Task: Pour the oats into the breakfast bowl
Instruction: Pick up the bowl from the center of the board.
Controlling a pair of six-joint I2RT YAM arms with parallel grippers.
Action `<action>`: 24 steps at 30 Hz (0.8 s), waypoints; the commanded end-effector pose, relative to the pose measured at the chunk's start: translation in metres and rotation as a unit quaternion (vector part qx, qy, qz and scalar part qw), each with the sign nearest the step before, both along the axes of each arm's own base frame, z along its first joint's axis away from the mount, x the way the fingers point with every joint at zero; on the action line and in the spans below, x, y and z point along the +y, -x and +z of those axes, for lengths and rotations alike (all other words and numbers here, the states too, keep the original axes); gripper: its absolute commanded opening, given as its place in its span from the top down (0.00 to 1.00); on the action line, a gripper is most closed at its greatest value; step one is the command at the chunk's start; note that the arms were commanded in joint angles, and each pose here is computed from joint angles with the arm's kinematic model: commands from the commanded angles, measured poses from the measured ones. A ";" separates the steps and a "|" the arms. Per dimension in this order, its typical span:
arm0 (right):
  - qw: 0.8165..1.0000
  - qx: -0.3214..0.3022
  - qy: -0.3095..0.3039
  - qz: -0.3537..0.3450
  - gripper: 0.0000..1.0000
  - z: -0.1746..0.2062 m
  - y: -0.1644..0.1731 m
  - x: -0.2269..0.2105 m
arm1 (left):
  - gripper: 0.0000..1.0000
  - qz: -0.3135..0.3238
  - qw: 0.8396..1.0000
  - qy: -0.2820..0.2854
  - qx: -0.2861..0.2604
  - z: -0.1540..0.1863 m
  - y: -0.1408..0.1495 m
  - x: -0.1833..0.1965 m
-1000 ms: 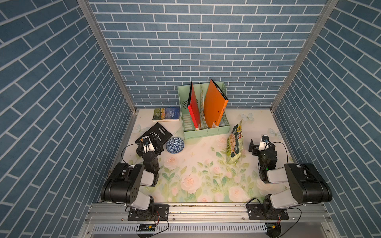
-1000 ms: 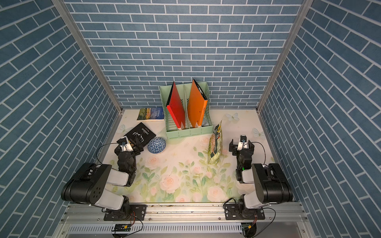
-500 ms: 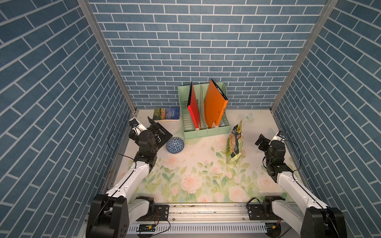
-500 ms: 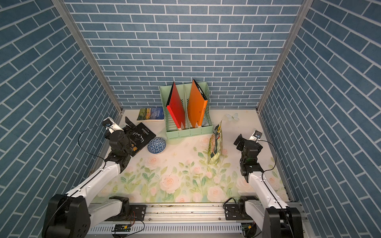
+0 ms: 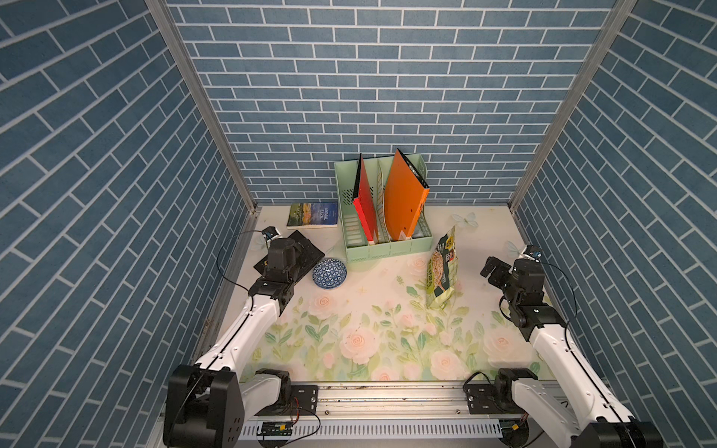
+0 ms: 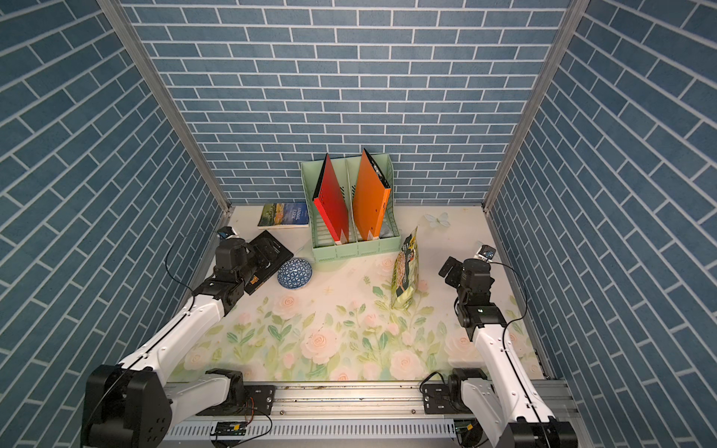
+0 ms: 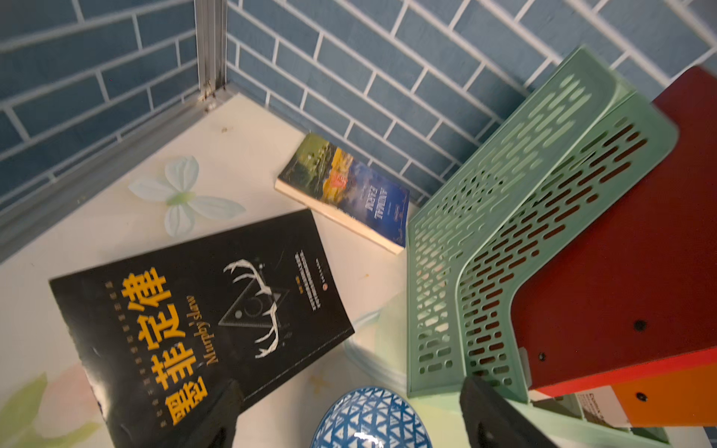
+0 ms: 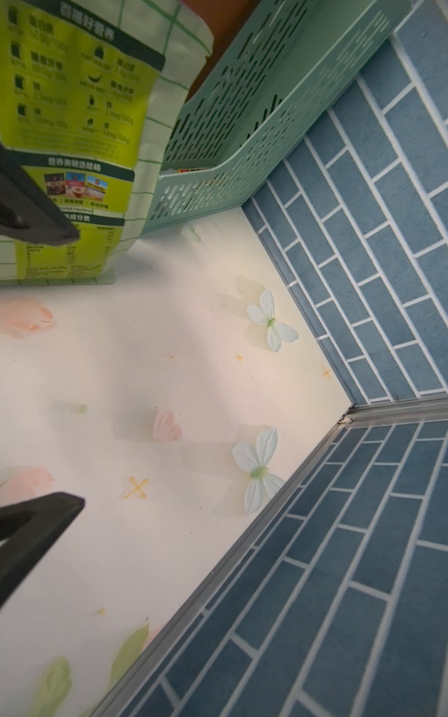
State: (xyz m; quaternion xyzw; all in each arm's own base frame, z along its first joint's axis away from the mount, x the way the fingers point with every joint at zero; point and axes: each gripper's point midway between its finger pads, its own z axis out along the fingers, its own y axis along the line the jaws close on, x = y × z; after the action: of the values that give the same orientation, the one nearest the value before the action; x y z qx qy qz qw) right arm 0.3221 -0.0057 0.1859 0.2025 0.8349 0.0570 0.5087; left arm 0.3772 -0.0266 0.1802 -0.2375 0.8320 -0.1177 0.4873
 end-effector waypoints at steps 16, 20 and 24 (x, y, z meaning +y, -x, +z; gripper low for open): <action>0.993 0.080 -0.014 0.089 0.02 -0.013 0.010 0.046 | 0.45 -0.065 0.987 0.050 0.137 -0.111 0.014 -0.039; 0.992 0.082 -0.002 0.096 0.03 -0.008 0.009 0.053 | 0.54 -0.065 0.986 0.052 0.143 -0.120 0.014 -0.040; 0.990 0.087 0.000 0.109 0.03 -0.008 0.010 0.060 | 0.69 -0.065 0.985 0.053 0.151 -0.129 0.014 -0.041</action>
State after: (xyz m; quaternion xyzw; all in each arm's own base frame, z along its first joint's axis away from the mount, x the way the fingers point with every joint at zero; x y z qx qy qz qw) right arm 0.3142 0.0546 0.1767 0.1209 0.8874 0.1057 0.4321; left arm 0.3638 -0.0645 0.0581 -0.2260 0.9011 -0.1518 0.3376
